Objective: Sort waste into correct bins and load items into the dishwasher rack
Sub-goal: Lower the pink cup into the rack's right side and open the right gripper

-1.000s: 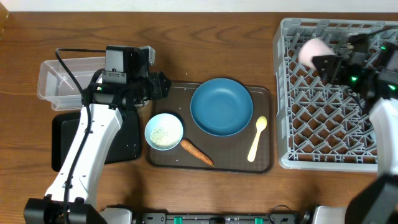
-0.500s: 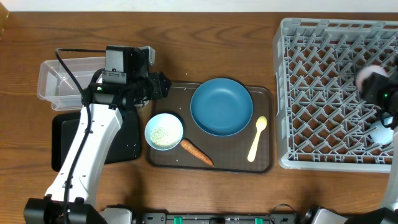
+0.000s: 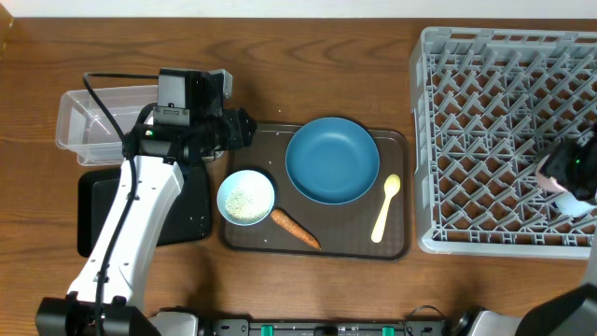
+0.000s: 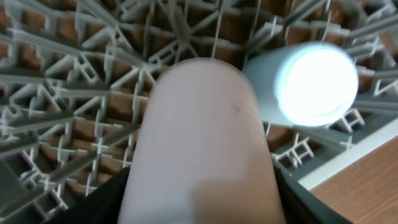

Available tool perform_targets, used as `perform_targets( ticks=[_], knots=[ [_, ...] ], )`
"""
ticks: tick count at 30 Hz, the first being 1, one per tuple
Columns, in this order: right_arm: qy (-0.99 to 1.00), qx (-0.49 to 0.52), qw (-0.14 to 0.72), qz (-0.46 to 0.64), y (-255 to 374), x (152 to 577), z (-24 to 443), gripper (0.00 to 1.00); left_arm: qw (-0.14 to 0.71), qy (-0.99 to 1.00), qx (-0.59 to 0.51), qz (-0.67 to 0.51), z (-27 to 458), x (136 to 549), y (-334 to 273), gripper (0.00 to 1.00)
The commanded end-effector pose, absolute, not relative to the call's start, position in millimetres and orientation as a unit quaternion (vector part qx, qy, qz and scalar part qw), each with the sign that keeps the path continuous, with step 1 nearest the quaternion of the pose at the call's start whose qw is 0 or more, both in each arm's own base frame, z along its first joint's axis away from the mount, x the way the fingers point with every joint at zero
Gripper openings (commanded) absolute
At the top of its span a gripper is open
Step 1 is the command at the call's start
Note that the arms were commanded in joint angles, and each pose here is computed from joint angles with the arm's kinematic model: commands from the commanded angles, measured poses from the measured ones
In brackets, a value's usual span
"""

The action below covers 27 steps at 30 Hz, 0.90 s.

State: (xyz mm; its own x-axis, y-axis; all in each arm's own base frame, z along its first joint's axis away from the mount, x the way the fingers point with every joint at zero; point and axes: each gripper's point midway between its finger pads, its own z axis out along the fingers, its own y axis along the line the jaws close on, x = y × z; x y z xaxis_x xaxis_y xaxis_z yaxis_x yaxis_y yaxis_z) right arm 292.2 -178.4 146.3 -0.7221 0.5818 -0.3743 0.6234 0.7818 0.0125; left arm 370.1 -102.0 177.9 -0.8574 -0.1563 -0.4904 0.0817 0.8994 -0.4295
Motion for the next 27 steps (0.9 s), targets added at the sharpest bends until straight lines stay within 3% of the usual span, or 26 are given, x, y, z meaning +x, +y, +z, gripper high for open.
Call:
perform_targets(
  ticks=[1, 27],
  knots=[
    [0.922, 0.35, 0.156, -0.054, -179.6, 288.7, 135.3, 0.01, 0.276, 0.937, -0.014, -0.215, 183.1, 372.8, -98.1, 0.44],
    [0.929, 0.35, 0.118, 0.013, -152.0, 281.9, 125.2, 0.01, 0.275, 0.937, -0.014, -0.215, 182.8, 372.7, -98.1, 0.45]
  ],
)
